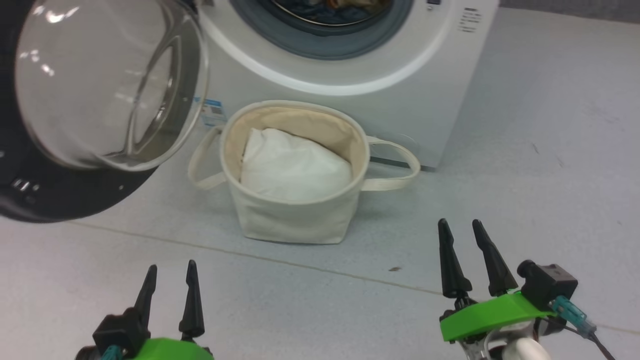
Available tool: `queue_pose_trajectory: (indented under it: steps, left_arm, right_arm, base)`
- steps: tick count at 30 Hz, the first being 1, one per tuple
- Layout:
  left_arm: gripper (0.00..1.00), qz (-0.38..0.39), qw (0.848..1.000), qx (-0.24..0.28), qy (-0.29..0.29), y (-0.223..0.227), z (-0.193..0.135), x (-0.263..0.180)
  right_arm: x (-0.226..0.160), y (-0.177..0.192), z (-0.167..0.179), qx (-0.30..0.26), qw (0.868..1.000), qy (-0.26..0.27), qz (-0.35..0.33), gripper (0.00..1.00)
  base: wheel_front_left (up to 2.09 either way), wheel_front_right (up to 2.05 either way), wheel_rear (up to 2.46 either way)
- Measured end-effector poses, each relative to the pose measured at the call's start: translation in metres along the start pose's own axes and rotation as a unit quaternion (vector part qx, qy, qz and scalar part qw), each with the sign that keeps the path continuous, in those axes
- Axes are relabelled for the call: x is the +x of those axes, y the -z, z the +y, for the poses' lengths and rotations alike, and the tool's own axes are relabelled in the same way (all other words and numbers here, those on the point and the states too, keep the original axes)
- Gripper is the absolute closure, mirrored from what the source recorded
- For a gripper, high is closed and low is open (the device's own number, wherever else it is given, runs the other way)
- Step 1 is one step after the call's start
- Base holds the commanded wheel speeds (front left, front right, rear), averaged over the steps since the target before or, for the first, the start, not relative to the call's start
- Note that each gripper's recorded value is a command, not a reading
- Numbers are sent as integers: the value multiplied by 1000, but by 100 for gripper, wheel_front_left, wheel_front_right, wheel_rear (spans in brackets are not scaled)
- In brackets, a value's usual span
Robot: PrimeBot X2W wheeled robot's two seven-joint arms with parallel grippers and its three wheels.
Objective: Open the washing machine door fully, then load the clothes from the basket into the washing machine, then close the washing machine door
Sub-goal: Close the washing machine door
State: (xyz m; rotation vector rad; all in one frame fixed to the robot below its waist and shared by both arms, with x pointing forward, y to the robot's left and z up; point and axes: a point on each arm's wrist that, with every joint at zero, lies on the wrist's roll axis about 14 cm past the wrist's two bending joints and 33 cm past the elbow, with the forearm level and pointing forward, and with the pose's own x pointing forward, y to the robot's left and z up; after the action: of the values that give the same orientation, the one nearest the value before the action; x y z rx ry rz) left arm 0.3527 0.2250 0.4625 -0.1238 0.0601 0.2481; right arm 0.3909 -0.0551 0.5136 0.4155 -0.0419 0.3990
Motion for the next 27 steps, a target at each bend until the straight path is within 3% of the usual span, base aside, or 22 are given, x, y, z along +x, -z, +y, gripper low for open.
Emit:
queue_pose_trajectory:
  steps: [12,27]
  left_arm:
    - [0,-20,995,-10,-100,-12,68,-41]
    - [0,-34,985,-18,-170,-16,111,-83]
  right_arm:
    - [19,26,82,1,991,-129,36,0]
    - [20,42,138,8,975,-212,60,0]
  base:
    - [0,0,0]
    - [0,0,0]
